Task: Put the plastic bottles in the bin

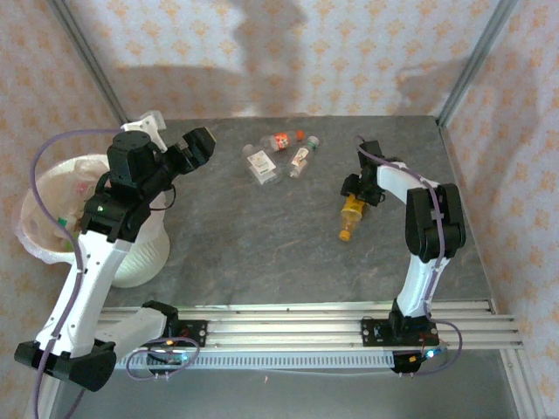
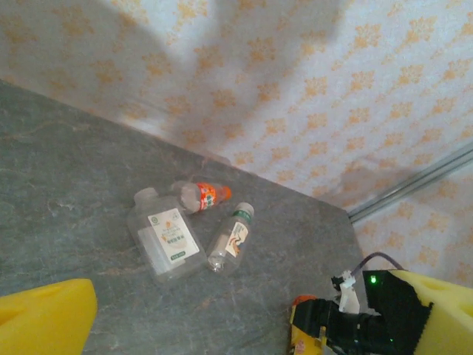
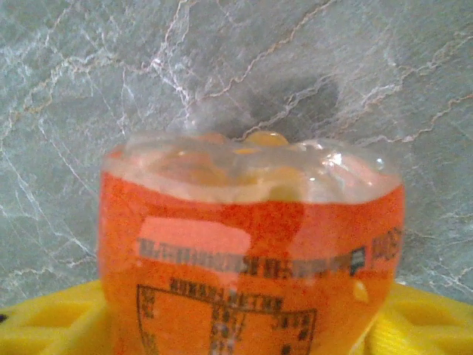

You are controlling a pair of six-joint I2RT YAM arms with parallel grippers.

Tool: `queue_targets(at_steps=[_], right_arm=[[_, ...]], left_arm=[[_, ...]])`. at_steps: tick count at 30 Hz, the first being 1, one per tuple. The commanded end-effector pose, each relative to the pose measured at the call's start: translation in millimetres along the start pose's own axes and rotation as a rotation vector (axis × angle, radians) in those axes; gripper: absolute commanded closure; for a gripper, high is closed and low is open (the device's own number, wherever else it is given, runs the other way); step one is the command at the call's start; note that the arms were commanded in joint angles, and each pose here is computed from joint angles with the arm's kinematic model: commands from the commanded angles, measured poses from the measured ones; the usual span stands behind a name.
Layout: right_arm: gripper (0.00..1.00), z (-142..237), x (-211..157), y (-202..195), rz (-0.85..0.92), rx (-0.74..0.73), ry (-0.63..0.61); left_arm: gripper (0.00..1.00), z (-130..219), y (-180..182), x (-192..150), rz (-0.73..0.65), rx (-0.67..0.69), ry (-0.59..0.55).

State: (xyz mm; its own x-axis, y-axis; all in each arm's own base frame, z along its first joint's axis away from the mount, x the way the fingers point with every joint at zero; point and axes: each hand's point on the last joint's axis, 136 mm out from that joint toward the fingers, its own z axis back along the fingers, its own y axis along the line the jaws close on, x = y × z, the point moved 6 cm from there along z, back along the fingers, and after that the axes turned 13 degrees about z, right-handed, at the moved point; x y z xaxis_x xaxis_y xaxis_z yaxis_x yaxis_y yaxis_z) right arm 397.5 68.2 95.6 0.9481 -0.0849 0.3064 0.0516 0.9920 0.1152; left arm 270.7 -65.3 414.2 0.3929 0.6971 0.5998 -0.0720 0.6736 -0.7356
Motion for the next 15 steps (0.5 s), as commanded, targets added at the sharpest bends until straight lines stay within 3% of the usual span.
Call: queue_targets(at_steps=[1,6,11,15], right_arm=[[0.42,19.6,7.5,3.2,0.016,-0.034,-0.107],[0.50,91.0,17.7,23.2,0.053,0.080,-0.313],[0.57,189.2,16.9,59.7,0.167,0.296,-0.581],[0.57,248.7,7.9,85.0,0.249,0.478,-0.694]], left_arm=[[0.00,2.8,-9.5,-4.8,-0.007,-0.062,0.054],[0.00,-4.5,-21.4,-15.4,-0.015,-0.149,0.147],[0.00,-11.7,-28.1,-24.2,-0.025,-0.159,0.175],[0.00,-20.1,-43.6,-35.3,-0.037,-0.229,0.247]])
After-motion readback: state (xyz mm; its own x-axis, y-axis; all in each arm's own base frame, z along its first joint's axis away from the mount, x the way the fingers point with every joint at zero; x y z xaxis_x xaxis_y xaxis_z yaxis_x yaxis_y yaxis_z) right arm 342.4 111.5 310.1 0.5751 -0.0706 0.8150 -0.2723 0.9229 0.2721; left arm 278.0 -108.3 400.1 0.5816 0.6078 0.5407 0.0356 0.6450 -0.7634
